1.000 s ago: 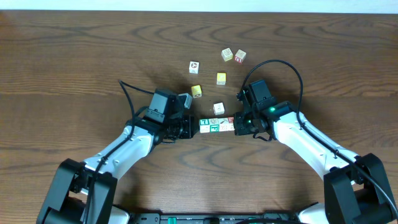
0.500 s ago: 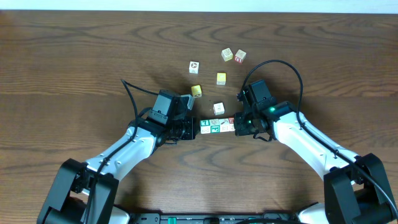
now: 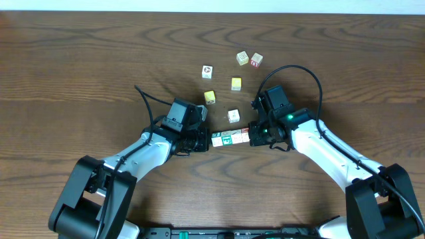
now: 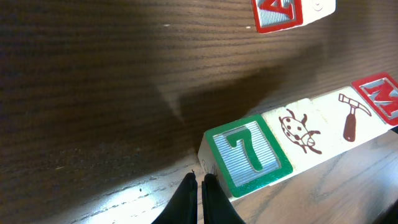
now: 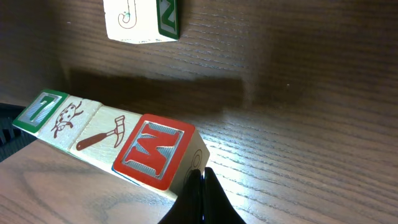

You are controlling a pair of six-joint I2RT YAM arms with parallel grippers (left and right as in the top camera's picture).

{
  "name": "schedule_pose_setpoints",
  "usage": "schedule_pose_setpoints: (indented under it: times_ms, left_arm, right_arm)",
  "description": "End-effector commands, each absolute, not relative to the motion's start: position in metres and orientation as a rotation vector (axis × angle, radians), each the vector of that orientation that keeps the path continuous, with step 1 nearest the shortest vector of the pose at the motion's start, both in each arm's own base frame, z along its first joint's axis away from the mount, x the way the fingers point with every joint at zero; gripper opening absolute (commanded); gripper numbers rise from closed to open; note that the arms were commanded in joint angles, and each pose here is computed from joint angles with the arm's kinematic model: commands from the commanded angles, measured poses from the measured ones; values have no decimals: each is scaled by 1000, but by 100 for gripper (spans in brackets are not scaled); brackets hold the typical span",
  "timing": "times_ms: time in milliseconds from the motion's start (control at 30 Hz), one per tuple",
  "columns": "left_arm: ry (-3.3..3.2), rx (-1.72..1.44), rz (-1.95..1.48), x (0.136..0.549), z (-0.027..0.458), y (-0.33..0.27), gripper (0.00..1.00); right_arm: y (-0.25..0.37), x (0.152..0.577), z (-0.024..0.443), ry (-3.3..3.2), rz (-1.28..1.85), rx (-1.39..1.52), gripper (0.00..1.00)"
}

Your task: Lift 4 blocks

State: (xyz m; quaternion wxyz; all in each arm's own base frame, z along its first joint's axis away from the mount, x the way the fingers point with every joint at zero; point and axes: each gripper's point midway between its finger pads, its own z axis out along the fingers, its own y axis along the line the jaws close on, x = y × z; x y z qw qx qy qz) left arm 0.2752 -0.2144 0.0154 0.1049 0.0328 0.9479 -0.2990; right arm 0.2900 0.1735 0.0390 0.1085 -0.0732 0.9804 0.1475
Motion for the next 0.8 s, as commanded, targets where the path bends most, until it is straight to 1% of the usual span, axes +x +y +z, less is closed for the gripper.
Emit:
schedule_pose_setpoints:
  times_ms: [0,267,767]
  left_arm:
    - [2757,214,-1025,266,29,-239,7]
    - [2763,205,-999,267,27,-237,7]
    - [2792,186,-934,266,20,-229,7]
  right_arm:
    - [211,270,44,2901,675,-320,1]
    - [209,264,25,2947,661,-312,1]
    - [209,264,23,2948,660,-313,1]
